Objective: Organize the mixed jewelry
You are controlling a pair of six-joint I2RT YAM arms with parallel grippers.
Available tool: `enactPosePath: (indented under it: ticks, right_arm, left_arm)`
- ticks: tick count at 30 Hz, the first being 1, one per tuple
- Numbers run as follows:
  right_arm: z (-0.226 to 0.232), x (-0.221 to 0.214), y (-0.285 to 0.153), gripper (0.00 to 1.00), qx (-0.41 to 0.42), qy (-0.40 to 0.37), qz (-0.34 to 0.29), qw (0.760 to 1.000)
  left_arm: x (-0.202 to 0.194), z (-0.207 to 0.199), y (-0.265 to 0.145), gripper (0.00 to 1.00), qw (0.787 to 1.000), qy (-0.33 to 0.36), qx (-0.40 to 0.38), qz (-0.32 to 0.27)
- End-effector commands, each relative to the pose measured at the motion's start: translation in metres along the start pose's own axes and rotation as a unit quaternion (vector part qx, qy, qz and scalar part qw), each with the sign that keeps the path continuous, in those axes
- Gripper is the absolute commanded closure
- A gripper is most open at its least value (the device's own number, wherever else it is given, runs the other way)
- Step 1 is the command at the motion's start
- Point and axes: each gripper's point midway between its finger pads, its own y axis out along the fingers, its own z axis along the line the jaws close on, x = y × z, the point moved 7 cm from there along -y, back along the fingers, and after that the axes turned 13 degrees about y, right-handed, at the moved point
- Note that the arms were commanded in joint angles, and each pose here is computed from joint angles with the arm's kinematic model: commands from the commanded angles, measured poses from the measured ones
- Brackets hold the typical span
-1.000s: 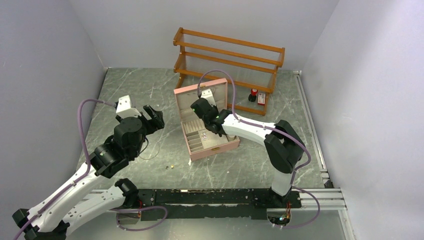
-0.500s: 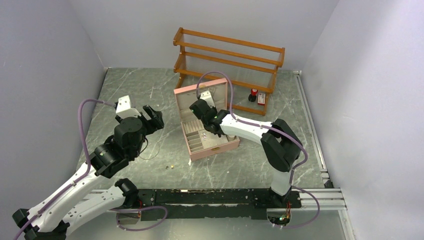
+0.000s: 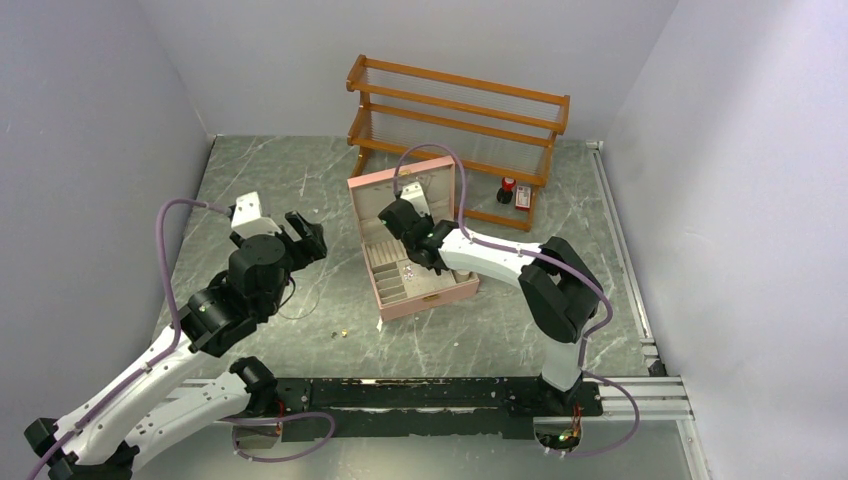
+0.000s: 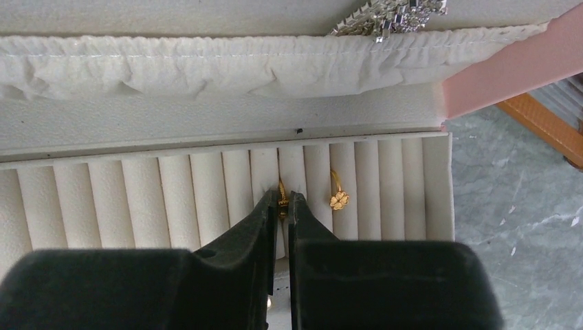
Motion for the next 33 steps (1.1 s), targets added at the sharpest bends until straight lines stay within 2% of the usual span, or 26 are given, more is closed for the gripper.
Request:
enactPosePath:
  ticks: [1,6,9,15,20,25,33]
  right_arm:
    - [-0.001,-0.006,-0.001,0.85,0.000,0.014,0.022,1.000]
    - [0.000,0.031,-0.029,0.64,0.023,0.044,-0.019,0.999]
    - [-0.001,0.045,-0.045,0.60,0.045,0.059,-0.033,0.997]
    - [-0.009,0.054,-0.077,0.58,0.098,0.096,-0.054,0.989]
    - [-0.026,0.048,-0.108,0.55,0.160,0.137,-0.084,0.974]
    - [-0.037,0.032,-0.128,0.53,0.208,0.171,-0.081,0.960]
    - [-0.047,-0.008,-0.137,0.53,0.247,0.205,-0.030,0.947]
  left_arm:
    - [0.003,0.004,-0.003,0.18,1.000,-0.006,0.010,-0.006]
    - [0.002,0.002,-0.002,0.18,1.000,-0.008,0.006,-0.001]
    - [0.001,0.000,-0.002,0.18,1.000,-0.009,0.003,0.005]
    - [-0.008,-0.001,-0.003,0.17,0.999,-0.016,0.000,0.031]
    - [-0.039,0.002,-0.003,0.15,0.995,-0.020,0.012,0.098]
    - [-0.086,0.002,0.001,0.14,0.982,-0.014,0.021,0.189]
    - [-0.152,-0.005,0.008,0.32,0.948,-0.001,0.009,0.319]
